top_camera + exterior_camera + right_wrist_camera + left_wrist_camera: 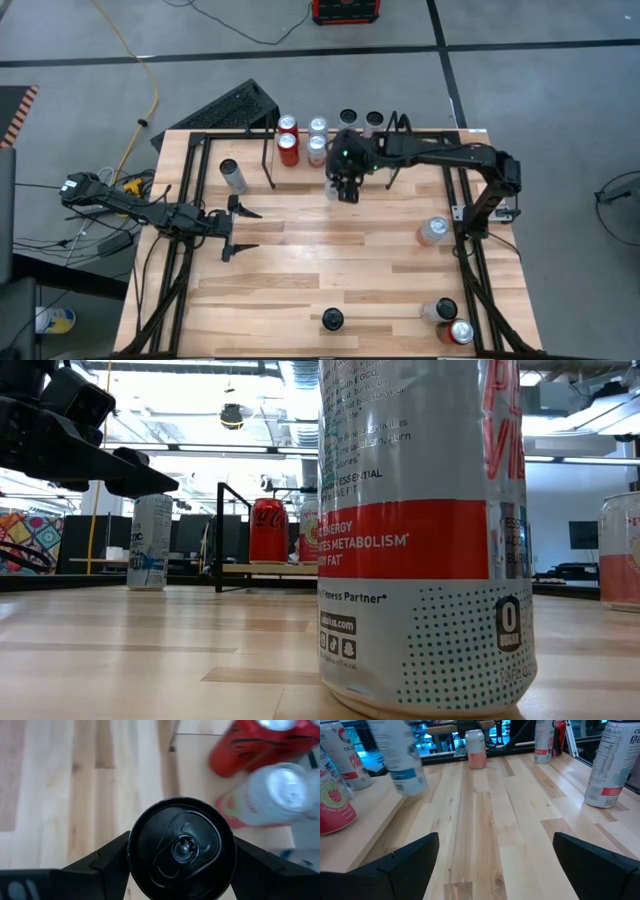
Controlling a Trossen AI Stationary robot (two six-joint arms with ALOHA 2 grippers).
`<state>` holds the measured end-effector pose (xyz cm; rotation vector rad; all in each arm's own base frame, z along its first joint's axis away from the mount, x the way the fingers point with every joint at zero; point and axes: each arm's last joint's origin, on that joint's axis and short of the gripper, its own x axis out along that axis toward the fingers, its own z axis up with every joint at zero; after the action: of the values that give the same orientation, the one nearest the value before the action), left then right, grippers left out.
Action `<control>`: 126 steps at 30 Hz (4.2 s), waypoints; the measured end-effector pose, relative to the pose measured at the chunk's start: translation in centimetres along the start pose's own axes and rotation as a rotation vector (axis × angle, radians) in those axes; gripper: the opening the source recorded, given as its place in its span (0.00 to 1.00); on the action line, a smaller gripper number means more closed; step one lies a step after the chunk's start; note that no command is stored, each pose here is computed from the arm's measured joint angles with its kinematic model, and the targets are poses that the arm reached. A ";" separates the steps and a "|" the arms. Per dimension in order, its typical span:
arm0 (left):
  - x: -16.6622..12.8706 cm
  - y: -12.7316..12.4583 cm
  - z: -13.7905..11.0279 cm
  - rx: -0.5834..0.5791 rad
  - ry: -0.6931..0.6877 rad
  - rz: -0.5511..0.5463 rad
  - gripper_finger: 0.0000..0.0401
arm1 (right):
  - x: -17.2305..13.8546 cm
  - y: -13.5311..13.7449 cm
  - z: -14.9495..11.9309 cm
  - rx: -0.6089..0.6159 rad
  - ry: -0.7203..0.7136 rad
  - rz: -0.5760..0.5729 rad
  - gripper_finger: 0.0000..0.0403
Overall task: Place canned beverage on shelf
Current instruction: Put the bottom white blue soda can on the shelf and align with other white blue soda can
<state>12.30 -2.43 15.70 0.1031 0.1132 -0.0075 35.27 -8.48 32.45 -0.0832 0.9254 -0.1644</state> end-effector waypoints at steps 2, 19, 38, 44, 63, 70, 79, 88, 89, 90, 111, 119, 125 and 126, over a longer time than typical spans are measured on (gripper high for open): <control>0.0 0.0 0.0 -0.002 0.001 0.000 0.95 | -0.1 -1.2 -0.2 0.021 0.006 -0.019 0.72; 0.0 0.0 -0.3 -0.023 0.030 0.004 0.95 | 0.3 -7.8 -2.3 0.134 0.021 -0.073 0.72; 0.0 0.0 -0.3 -0.036 0.034 -0.003 0.95 | 2.1 -7.5 -3.5 0.093 0.009 -0.077 0.72; 0.0 0.0 -0.3 -0.036 0.034 -0.001 0.95 | 2.0 -8.1 -3.4 0.084 -0.019 -0.094 0.72; 0.0 0.0 -0.3 -0.025 0.034 0.000 0.95 | 1.9 -9.0 -3.8 0.103 -0.007 -0.111 0.73; 0.0 0.0 -0.3 -0.025 0.034 0.000 0.95 | 1.9 -9.3 -4.0 0.114 -0.006 -0.117 0.73; 0.0 0.0 -0.3 -0.021 0.033 0.000 0.95 | 2.2 -9.7 -4.1 0.121 -0.002 -0.125 0.74; 0.0 0.0 -0.3 -0.021 0.033 0.001 0.95 | 2.5 -9.6 -4.1 0.122 0.002 -0.123 0.74; 0.0 0.0 -0.3 -0.021 0.033 0.001 0.95 | 2.5 -9.6 -4.0 0.121 0.002 -0.122 0.74; 0.0 0.0 -0.3 -0.021 0.033 0.001 0.95 | 2.5 -9.5 -4.0 0.119 0.002 -0.120 0.74; 0.0 0.0 -0.3 -0.021 0.033 0.000 0.95 | 2.4 -9.2 -4.0 0.129 0.018 -0.134 0.88; 0.0 0.0 -0.3 -0.016 0.033 0.000 0.95 | 0.4 -9.2 -1.9 0.107 -0.040 -0.164 0.87; 0.0 0.0 -0.3 -0.016 0.033 0.000 0.95 | -1.7 -8.4 0.1 0.060 -0.059 -0.267 0.87; 0.0 0.0 -0.3 -0.016 0.034 0.000 0.95 | -2.2 -8.2 0.6 0.055 -0.070 -0.267 0.87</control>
<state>12.26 -2.41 15.37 0.0870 0.1468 -0.0045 33.58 -16.19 35.68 -0.1601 0.8374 -0.4316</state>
